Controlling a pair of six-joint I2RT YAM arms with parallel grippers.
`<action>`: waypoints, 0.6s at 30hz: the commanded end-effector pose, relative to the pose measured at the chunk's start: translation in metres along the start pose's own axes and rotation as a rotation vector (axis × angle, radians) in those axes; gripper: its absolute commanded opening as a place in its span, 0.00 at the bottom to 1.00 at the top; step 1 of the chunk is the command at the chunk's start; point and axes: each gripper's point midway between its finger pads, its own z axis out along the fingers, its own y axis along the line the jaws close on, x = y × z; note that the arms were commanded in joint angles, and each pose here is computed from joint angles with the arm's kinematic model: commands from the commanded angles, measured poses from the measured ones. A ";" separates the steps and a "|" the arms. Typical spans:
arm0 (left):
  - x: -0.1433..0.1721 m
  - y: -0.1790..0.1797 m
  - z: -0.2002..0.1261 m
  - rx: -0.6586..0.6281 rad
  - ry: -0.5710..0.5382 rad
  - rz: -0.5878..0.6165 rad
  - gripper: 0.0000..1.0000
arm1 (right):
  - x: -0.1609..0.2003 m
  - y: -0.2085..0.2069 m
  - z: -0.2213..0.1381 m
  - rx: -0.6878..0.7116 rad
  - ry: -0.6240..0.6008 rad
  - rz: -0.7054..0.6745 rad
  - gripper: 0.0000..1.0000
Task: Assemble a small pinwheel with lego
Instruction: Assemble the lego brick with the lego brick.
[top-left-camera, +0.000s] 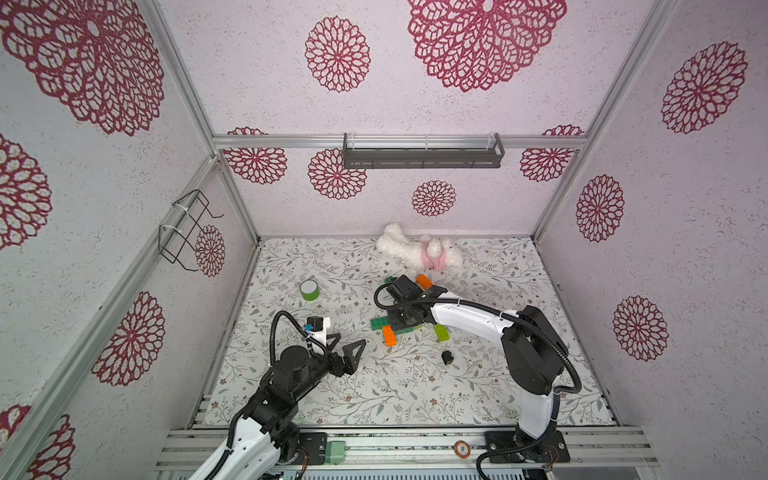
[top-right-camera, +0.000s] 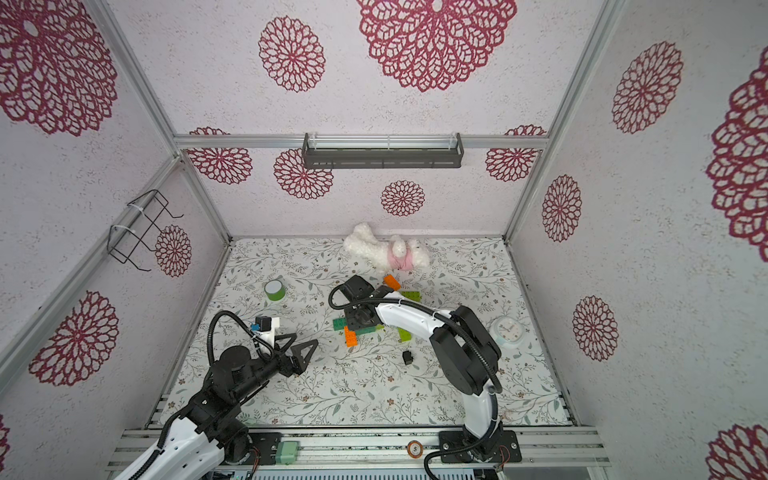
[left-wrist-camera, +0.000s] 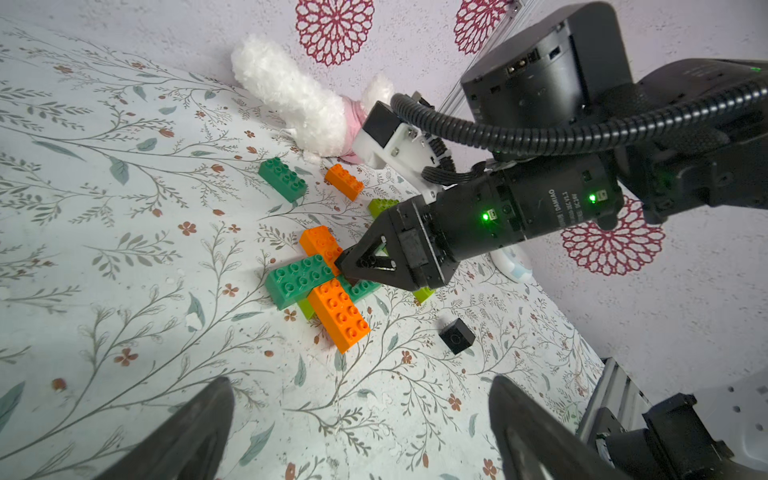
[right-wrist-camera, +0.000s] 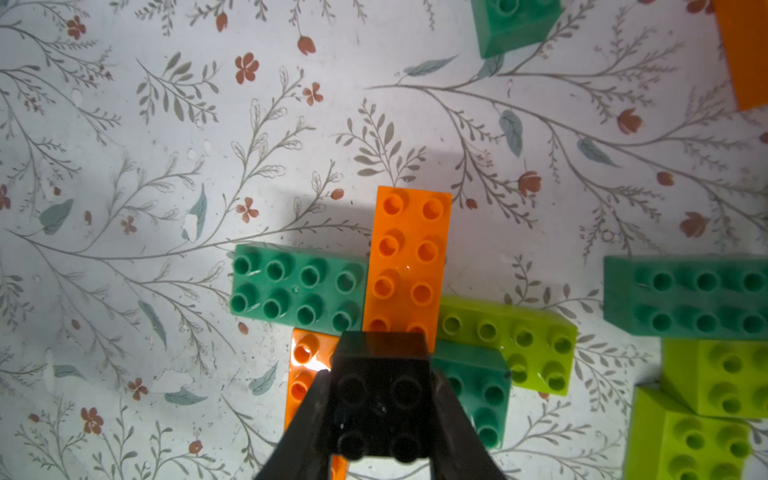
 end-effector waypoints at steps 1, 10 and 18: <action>-0.005 -0.011 0.002 0.050 -0.014 0.036 0.97 | -0.005 0.005 -0.006 0.008 0.000 0.002 0.19; -0.005 -0.009 0.002 0.038 -0.015 0.037 0.97 | -0.002 0.006 0.001 0.021 0.032 -0.011 0.19; -0.005 -0.007 0.003 0.029 -0.014 0.036 0.97 | 0.002 0.007 0.009 0.026 0.058 -0.018 0.19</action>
